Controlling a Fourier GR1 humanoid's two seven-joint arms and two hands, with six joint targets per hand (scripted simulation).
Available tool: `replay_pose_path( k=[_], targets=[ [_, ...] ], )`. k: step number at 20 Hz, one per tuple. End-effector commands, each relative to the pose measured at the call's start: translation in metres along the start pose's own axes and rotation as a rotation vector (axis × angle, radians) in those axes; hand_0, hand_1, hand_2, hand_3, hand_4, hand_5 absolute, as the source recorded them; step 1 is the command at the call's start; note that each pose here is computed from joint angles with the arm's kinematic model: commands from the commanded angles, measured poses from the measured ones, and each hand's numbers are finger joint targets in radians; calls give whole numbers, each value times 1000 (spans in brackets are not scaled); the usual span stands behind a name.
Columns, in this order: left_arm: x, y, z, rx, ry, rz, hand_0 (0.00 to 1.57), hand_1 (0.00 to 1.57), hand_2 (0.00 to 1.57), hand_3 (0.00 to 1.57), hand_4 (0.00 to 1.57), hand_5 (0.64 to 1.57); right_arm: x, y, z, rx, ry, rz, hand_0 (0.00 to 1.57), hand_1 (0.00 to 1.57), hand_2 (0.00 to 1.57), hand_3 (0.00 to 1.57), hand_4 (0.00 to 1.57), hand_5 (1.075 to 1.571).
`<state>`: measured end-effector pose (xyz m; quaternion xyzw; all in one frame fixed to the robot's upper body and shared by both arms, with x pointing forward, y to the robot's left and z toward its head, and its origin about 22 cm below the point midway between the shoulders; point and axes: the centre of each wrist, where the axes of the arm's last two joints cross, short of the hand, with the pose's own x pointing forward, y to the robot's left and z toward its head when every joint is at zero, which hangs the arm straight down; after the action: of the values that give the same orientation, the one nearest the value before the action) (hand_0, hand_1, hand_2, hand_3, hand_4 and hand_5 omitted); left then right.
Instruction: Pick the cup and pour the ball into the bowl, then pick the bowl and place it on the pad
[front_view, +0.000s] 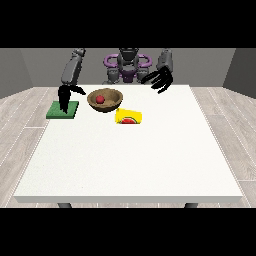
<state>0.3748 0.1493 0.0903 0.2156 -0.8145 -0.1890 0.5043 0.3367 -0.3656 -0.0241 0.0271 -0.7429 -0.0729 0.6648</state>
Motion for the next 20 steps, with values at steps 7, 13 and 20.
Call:
replay_pose_path(
  k=[7,13,20],
  targets=[
    [-64,0,33,-2,160,232,0,0,0,0,0,1523,-28,59,7,103,144,38,0,0,0,0,20,1540],
    [-80,11,39,-2,164,238,0,0,0,0,0,1537,-49,55,26,102,153,14,0,0,0,0,93,1540],
    [-18,16,2,-71,-12,270,0,0,0,0,0,1555,-63,28,36,-27,84,-49,0,0,0,0,199,1539]
  ],
)
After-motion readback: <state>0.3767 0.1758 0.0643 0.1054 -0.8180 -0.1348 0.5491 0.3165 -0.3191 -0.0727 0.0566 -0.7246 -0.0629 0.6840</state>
